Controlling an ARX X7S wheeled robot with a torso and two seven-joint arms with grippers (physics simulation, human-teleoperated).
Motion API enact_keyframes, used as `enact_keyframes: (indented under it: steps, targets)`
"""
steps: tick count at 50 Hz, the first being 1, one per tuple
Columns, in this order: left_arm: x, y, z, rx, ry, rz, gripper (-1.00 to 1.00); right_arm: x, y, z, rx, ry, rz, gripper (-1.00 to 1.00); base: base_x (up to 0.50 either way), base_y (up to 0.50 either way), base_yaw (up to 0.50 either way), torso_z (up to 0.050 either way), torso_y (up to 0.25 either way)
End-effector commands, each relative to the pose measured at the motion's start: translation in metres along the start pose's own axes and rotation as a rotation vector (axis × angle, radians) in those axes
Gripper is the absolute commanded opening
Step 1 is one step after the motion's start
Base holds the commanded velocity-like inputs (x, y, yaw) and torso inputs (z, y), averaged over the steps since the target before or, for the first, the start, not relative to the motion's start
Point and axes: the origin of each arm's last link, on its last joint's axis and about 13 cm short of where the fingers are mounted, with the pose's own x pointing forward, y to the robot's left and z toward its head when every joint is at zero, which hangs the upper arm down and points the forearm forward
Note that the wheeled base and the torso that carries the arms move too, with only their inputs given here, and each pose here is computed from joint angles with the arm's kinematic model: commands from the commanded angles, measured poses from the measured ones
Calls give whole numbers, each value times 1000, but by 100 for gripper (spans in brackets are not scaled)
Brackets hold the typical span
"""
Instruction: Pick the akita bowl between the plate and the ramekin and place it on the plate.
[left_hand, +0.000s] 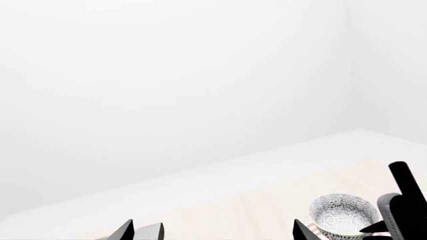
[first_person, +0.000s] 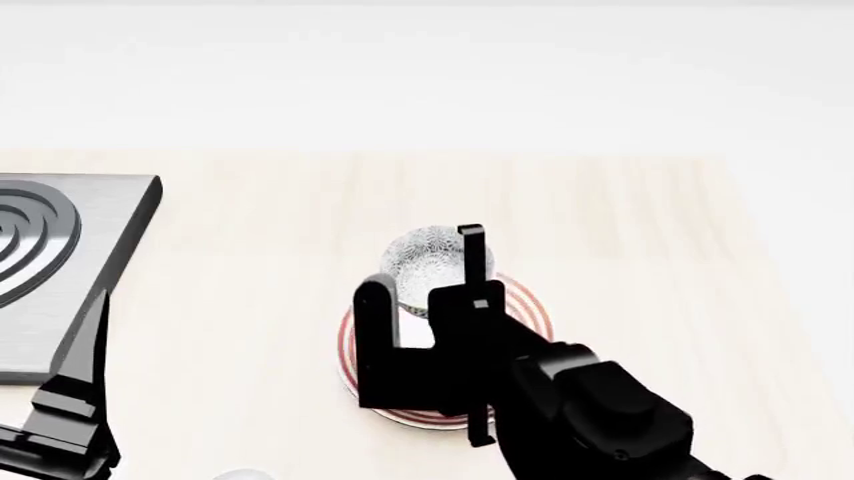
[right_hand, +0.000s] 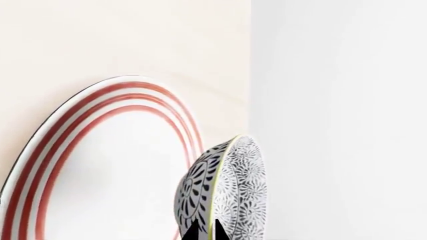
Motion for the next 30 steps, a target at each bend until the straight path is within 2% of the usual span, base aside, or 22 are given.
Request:
enact_keyframes:
  steps: [1,18,30]
  targets:
    - [1,1,0,-16,-11,-15,100,10,2,5,-28,-11,-38,-100,0,0,0,0,0]
    - [1,0,1,-16,-15,-19,100,14,17,3,-31,-11,-11,-100,0,0,0,0,1]
    - [0,1,1,-19,-35,-33,100,17,21,4,-27,-18,-9,-100,0,0,0,0,0]
